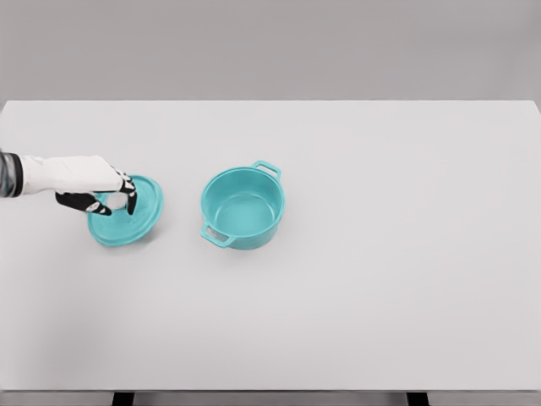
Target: Cover the pot with left arm
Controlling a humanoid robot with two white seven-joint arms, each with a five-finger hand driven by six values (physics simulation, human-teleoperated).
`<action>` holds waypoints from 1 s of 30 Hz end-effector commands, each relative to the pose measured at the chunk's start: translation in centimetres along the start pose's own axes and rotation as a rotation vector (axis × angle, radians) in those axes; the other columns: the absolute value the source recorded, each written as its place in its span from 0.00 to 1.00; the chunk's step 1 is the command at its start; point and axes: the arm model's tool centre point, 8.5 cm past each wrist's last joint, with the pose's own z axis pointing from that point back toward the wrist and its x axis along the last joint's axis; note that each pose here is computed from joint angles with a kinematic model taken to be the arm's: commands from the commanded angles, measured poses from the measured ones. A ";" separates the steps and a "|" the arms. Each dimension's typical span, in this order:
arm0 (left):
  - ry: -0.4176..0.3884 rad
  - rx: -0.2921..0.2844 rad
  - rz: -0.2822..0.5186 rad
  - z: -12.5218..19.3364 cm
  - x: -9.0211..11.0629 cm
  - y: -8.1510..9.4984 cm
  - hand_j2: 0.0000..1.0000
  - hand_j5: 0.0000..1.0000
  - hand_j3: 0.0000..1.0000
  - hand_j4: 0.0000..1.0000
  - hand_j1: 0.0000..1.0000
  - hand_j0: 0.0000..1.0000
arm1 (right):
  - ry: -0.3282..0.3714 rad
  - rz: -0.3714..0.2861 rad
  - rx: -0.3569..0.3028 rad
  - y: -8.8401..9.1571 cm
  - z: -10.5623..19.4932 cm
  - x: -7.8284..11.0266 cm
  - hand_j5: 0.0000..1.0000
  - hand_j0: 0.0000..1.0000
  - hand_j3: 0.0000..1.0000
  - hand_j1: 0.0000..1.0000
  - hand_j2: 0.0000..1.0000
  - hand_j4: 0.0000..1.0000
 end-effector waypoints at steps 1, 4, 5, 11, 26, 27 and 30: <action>-0.010 0.013 0.004 0.5 0.3 0.3 0.44 0.44 0.44 0.44 0.44 0.44 | 0.000 0.000 0.000 0.0 0.0 0.0 1.00 1.00 1.00 1.00 1.00 1.00; -0.035 0.034 -0.039 0.5 1.4 1.9 0.45 0.45 0.45 0.45 0.45 0.45 | 0.000 0.000 0.000 0.0 0.0 0.0 1.00 1.00 1.00 1.00 1.00 1.00; -0.039 0.038 -0.045 0.5 1.5 2.1 0.45 0.45 0.45 0.45 0.45 0.45 | 0.000 0.000 0.000 0.0 0.0 0.0 1.00 1.00 1.00 1.00 1.00 1.00; -0.071 0.074 -0.082 -0.4 2.5 4.2 0.45 0.45 0.45 0.45 0.45 0.45 | 0.000 0.000 0.000 0.0 0.0 0.0 1.00 1.00 1.00 1.00 1.00 1.00; -0.224 0.168 -0.165 -4.9 7.4 9.3 0.46 0.46 0.46 0.46 0.46 0.46 | 0.000 0.000 0.000 0.0 0.0 0.0 1.00 1.00 1.00 1.00 1.00 1.00; -0.237 0.176 -0.170 -4.8 7.8 9.6 0.46 0.46 0.46 0.46 0.46 0.46 | 0.000 0.000 0.000 0.0 0.0 0.0 1.00 1.00 1.00 1.00 1.00 1.00; -0.258 0.174 -0.174 -5.4 8.5 9.6 0.46 0.46 0.46 0.46 0.46 0.46 | 0.000 0.000 0.000 0.0 0.0 0.0 1.00 1.00 1.00 1.00 1.00 1.00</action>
